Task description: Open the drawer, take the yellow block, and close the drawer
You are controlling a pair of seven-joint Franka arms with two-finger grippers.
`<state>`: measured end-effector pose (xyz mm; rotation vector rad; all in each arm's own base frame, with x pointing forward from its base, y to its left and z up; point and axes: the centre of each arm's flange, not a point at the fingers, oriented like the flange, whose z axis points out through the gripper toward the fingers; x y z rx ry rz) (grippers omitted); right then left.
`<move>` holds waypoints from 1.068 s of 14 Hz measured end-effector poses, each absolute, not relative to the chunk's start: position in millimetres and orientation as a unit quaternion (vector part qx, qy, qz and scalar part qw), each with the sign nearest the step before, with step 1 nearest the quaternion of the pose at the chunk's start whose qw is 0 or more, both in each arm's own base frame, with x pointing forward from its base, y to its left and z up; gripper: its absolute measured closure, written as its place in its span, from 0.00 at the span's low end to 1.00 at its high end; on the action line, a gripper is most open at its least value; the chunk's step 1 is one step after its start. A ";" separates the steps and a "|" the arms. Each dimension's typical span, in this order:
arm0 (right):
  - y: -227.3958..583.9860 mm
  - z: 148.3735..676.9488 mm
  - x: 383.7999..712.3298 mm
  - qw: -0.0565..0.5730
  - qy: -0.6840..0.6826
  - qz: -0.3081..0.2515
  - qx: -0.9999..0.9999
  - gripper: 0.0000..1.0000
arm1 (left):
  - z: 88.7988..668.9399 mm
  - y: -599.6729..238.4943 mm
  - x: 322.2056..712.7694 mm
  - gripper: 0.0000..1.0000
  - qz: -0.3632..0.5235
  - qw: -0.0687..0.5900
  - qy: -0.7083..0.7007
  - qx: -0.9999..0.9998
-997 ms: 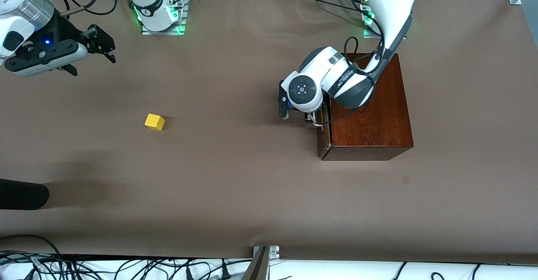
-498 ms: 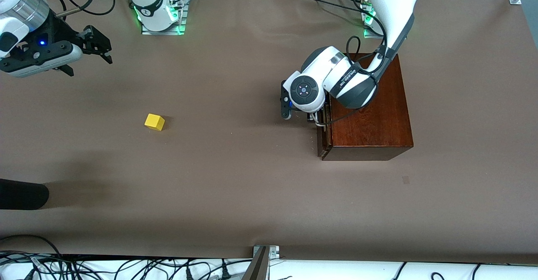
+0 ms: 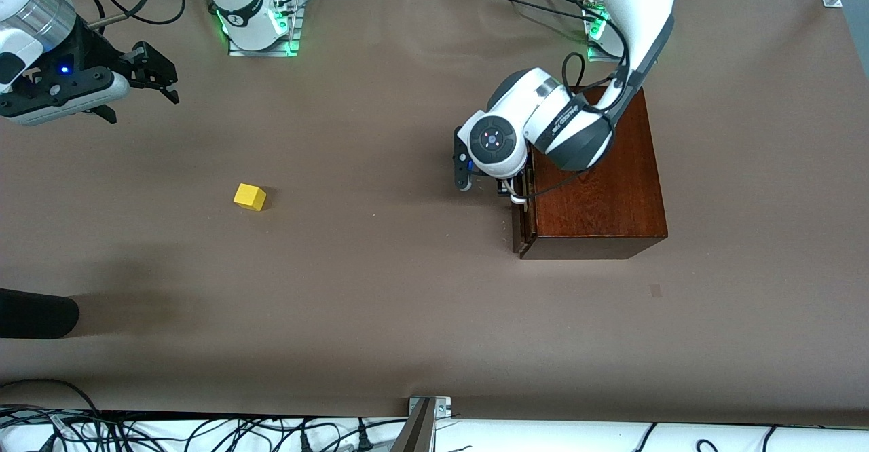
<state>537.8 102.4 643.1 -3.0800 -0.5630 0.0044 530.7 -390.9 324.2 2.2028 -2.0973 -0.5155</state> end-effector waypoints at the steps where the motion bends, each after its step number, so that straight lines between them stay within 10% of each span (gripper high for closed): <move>1: 102.4 643.1 537.8 0.005 -0.180 0.001 -0.984 0.00 | 347.2 -390.0 531.2 0.00 -0.156 0.019 -0.665 0.730; 9: 98.4 643.3 538.8 0.005 -0.176 0.000 -0.984 0.00 | 539.4 -270.4 570.6 0.00 -0.107 -0.029 -0.449 0.887; 15: 95.6 646.5 538.9 0.005 -0.174 -0.004 -0.985 0.00 | 569.7 -96.1 628.3 0.00 -0.037 -0.011 -0.197 0.980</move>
